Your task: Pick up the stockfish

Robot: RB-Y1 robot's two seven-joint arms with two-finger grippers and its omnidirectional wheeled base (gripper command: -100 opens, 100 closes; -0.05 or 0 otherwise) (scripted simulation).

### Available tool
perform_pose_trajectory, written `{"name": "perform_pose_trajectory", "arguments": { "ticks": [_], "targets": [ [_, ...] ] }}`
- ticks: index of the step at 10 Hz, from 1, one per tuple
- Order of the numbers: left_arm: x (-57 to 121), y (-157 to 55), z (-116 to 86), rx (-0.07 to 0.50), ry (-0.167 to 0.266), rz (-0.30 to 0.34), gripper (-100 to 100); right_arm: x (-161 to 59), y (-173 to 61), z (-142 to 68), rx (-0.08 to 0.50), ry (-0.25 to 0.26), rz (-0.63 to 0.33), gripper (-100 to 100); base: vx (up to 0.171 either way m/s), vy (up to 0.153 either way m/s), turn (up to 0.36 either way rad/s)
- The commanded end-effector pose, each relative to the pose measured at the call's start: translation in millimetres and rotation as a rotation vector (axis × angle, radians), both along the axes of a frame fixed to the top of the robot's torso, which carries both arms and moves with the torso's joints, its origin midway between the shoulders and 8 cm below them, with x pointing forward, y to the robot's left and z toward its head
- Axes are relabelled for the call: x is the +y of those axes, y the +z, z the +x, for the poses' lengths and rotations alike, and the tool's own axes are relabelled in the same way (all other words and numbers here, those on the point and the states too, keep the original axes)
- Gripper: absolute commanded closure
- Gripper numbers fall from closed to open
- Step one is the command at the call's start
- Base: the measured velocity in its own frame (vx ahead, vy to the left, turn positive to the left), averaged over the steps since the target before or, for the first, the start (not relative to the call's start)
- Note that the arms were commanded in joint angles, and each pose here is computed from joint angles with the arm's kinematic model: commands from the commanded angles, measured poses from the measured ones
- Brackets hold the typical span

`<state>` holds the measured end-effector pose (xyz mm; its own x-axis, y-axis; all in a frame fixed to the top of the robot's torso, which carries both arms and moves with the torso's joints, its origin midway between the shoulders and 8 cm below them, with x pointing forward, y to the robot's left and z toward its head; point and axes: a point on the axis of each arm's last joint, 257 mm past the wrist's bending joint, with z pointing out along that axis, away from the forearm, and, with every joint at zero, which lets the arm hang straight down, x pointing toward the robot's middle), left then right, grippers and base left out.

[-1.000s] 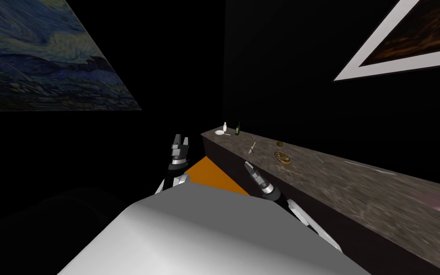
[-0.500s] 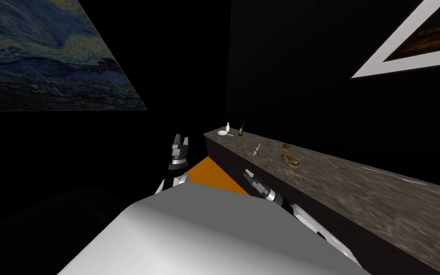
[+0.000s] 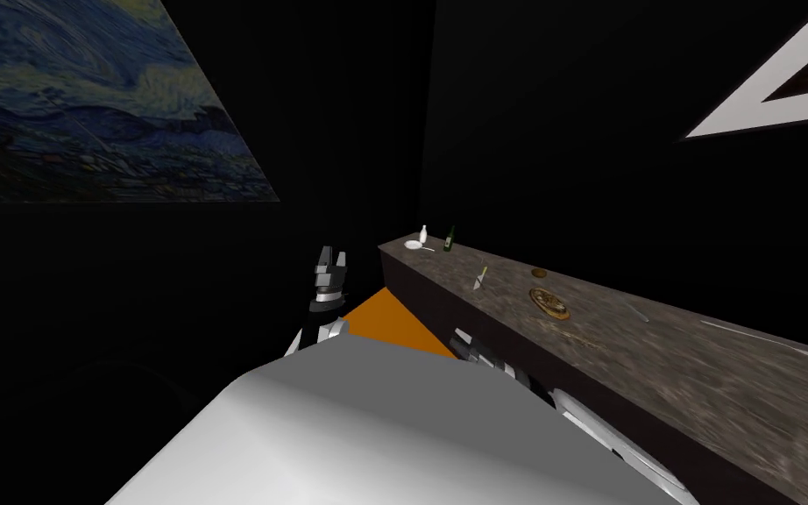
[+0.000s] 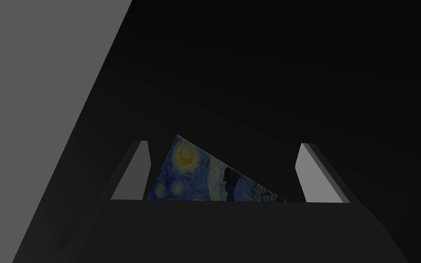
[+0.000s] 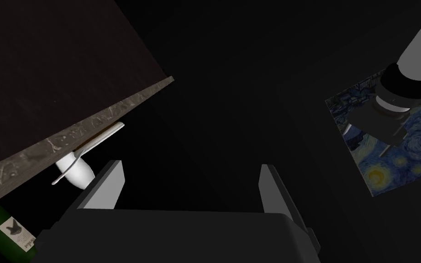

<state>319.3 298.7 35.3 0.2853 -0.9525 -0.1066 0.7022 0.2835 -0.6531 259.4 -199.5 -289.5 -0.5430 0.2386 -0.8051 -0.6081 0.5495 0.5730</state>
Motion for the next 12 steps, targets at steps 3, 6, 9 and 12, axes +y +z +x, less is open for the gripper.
{"name": "perform_pose_trajectory", "arguments": {
  "ticks": [3,6,9,12],
  "targets": [
    [0.0,0.0,0.0,0.0,0.0,0.0,0,-33.5,-38.7,-28.3,0.068,0.054,-0.139,-100,0.039,0.04,0.047],
    [0.0,0.0,0.0,0.0,0.0,0.0,0,-81.6,-88.9,-78.8,0.175,0.133,-0.32,-100,0.044,0.032,0.083],
    [0.0,0.0,0.0,0.0,0.0,0.0,0,-127.2,-107.8,-107.3,0.24,0.183,-0.449,-100,0.035,0.016,0.053],
    [0.0,0.0,0.0,0.0,0.0,0.0,0,-185.0,-118.7,-135.8,0.311,0.23,-0.594,-100,0.053,0.015,0.065]
  ]
}}
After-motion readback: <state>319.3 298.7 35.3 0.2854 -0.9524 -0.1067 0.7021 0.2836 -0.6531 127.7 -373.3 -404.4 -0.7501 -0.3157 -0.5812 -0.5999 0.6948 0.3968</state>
